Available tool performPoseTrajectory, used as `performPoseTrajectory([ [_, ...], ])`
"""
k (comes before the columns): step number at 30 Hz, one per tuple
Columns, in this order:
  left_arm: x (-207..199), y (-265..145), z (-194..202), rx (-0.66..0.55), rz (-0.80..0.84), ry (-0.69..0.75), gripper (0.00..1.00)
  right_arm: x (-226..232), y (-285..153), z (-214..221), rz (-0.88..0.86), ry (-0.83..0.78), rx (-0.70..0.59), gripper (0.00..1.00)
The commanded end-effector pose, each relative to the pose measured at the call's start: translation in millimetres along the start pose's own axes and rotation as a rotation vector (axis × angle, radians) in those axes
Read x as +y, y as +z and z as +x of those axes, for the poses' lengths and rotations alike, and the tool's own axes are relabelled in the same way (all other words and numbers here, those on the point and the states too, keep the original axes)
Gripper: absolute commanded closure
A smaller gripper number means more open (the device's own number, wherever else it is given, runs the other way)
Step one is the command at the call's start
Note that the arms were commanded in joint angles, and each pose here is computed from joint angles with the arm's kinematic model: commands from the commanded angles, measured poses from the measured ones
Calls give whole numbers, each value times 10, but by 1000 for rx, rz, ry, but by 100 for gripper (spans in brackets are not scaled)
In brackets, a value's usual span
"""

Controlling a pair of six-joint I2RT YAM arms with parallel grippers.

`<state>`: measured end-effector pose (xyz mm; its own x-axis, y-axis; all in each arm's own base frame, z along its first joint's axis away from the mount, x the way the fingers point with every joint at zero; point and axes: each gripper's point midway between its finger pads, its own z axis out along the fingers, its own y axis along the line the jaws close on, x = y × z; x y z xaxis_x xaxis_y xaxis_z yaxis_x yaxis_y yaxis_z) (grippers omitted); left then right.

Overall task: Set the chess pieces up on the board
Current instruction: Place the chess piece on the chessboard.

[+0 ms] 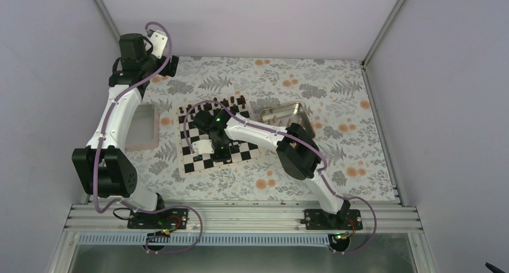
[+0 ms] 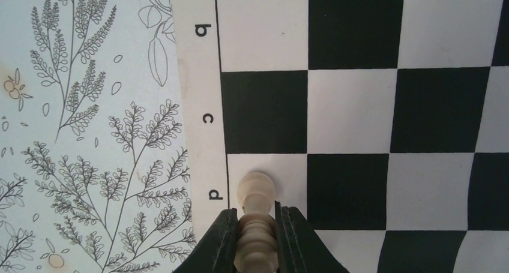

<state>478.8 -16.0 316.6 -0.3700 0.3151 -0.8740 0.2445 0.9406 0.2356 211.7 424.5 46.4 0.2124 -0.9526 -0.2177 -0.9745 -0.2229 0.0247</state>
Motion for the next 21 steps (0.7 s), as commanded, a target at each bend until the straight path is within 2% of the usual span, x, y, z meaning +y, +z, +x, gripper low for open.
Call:
performPoseTrajectory([
  [1,2,-52,-75,-26,4,9,0,23,101,-26,-6,-1,-2,91],
  [16,-42,-42,-60,-29,25,11,0,13,160,23,-6,-4,25,89],
  [19,-43,-45,-54,-28,28,11,0,17,166,15,-11,-3,21,86],
  [21,-51,-46,-59,-29,30,12,0,14,175,13,-11,-4,20,80],
])
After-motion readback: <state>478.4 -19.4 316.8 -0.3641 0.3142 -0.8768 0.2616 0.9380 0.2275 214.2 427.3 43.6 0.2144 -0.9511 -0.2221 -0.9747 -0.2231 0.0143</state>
